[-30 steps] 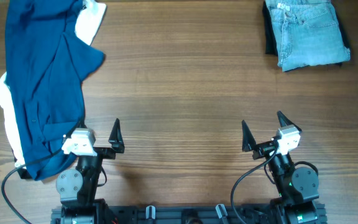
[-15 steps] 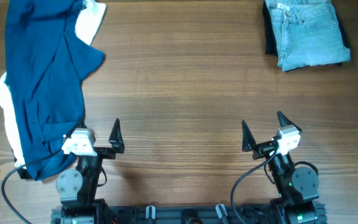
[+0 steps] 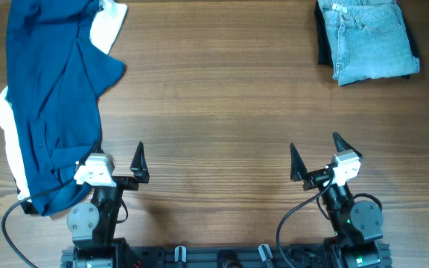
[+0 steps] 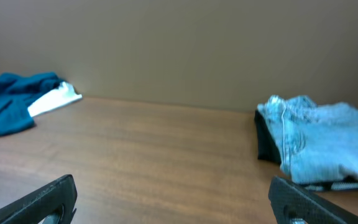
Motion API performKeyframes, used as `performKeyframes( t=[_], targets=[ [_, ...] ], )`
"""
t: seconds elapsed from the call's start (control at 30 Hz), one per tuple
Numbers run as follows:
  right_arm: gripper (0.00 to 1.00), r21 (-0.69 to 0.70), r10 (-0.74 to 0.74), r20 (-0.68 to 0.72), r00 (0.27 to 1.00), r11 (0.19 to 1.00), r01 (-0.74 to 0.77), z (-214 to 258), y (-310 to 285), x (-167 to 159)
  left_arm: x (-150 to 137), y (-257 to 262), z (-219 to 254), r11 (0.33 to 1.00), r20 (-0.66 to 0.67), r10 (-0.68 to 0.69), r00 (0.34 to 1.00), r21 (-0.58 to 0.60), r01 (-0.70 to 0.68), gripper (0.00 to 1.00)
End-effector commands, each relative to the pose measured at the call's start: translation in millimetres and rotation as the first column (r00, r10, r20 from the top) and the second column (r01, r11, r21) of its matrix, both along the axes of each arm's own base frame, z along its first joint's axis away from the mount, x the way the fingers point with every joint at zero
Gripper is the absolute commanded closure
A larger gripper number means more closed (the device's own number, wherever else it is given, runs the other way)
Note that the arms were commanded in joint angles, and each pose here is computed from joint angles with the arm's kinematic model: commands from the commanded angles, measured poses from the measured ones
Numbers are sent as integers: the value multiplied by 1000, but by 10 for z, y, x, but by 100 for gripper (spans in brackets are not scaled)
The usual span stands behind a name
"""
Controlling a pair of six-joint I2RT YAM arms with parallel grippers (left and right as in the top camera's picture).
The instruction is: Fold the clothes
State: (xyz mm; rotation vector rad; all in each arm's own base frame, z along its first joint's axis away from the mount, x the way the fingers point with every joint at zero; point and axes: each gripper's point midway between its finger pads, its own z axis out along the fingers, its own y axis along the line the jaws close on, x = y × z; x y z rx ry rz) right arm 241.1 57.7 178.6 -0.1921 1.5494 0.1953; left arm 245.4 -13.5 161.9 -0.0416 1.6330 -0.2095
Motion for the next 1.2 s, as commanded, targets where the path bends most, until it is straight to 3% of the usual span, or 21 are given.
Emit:
performKeyframes(
  t=[0.0,0.2,0.47,0.7,0.83,0.9,0.97,1.17],
  targets=[
    [0,-11,-27,67,997,1000,28,151,-49,6,-7,-43,11,1000,10,-23,1000,10,23,0],
    [0,-6,90,206,974,996,-91,537,139,-111,-53,-91,251,998,39,-47,998,-35,49,0],
    [0,-101,176,162,971,982,-161,981,300,-34,-140,-95,635,998,-61,-46,997,-46,43,0],
    [0,-93,303,-95,948,946,-312,1180,624,485,-29,84,714,997,-336,51,940,-36,-67,0],
    [0,-51,319,-340,885,933,-356,1029,739,818,-8,168,567,994,-537,92,839,-6,-113,0],
    [0,-7,331,-496,803,923,-385,889,827,1018,116,175,454,994,-594,88,799,-4,-113,0],
    [0,53,346,-538,769,924,-379,835,897,1190,191,168,337,994,-631,80,772,-6,-108,0],
    [0,193,432,-597,676,895,-402,555,1089,1315,369,317,-28,987,-720,147,678,63,-148,0]
  ],
)
